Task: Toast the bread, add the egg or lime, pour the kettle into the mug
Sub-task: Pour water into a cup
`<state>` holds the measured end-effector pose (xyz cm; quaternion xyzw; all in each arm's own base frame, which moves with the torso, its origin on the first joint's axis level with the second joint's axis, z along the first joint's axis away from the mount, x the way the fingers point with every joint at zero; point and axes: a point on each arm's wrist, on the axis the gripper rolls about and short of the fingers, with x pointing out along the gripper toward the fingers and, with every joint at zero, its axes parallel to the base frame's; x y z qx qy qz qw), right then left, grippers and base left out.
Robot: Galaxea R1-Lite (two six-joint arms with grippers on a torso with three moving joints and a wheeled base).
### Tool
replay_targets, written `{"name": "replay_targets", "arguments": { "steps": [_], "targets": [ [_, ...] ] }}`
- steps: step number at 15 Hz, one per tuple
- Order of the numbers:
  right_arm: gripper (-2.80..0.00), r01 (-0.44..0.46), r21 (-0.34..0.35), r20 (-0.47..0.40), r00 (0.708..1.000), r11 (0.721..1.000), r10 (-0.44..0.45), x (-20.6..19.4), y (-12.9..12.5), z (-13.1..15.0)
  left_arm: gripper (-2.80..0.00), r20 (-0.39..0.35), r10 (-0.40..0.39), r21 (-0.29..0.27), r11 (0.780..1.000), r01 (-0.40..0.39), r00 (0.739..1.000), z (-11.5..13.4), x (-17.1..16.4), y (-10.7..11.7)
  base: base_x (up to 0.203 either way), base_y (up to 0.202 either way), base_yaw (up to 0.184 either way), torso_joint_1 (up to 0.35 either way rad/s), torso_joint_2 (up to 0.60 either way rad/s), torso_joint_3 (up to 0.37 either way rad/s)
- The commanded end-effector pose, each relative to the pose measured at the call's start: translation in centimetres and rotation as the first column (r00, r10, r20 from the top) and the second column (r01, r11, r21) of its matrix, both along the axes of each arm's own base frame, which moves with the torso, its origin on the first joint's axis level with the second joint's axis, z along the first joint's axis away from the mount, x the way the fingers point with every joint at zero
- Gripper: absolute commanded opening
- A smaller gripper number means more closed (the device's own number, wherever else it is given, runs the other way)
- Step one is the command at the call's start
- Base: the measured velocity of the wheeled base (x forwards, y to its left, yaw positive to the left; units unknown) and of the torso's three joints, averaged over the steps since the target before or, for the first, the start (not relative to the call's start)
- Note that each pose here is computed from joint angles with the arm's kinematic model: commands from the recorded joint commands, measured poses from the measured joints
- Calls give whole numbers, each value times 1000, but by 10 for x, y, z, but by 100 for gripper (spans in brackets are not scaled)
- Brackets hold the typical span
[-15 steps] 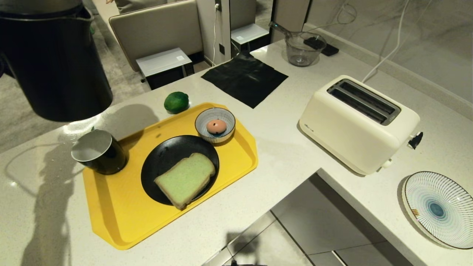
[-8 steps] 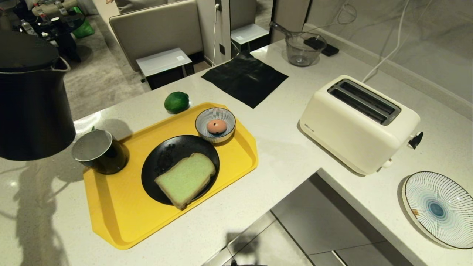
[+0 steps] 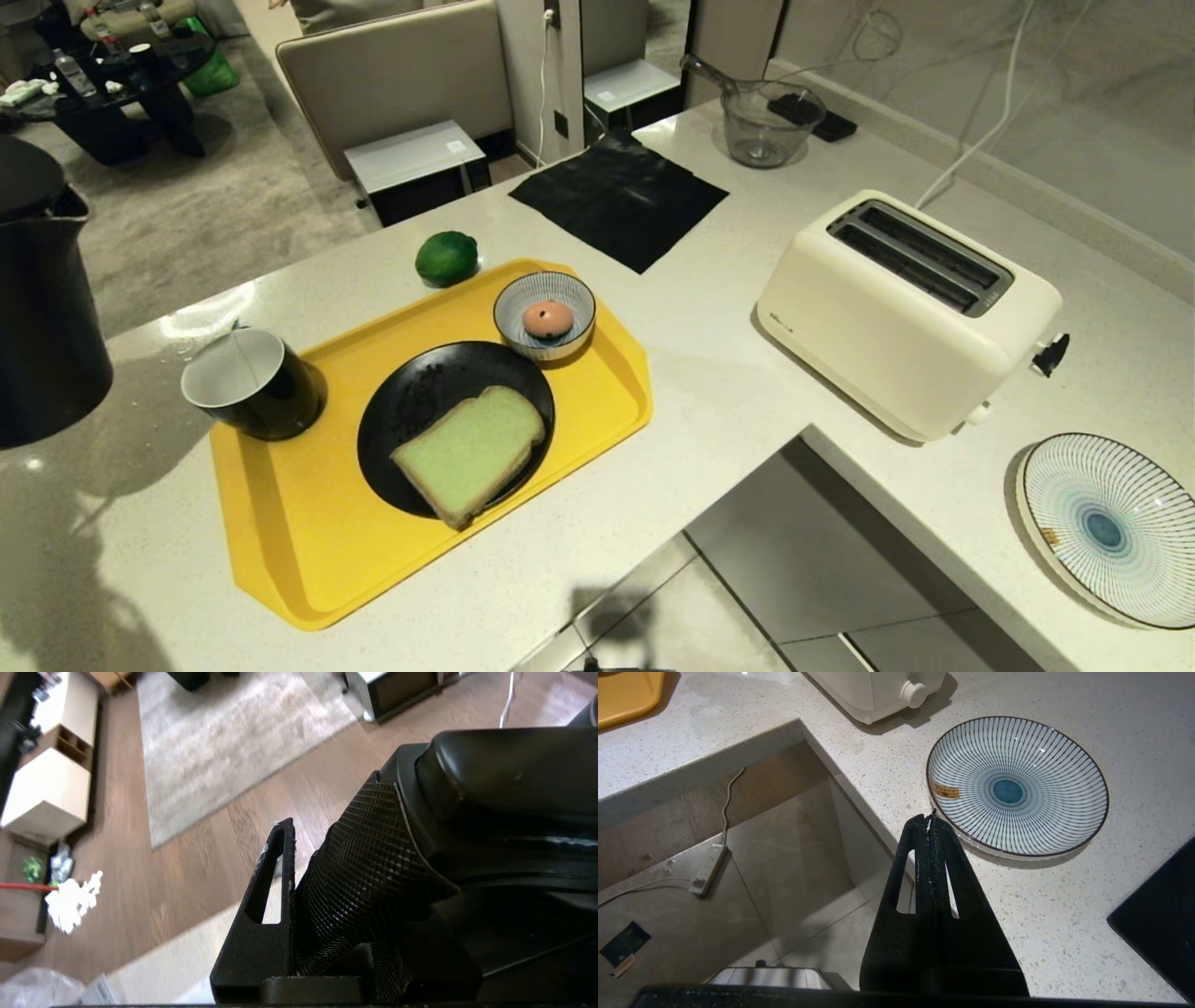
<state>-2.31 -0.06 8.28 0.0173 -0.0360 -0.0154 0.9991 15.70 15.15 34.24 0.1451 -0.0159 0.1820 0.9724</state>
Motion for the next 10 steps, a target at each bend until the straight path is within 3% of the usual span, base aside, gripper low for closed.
{"name": "replay_targets", "arguments": {
  "steps": [1,10],
  "targets": [
    [-280,-1,-5,-27,1000,1000,1,2,0,-7,-280,-24,23,-8,1000,-23,999,-9,-7,3,0,0,0,0,0,0],
    [-280,4,19,-26,1000,1000,-3,2,0,-7,-280,-134,59,22,998,-57,989,-37,-6,15,0,0,0,0,0,0]
  ]
}}
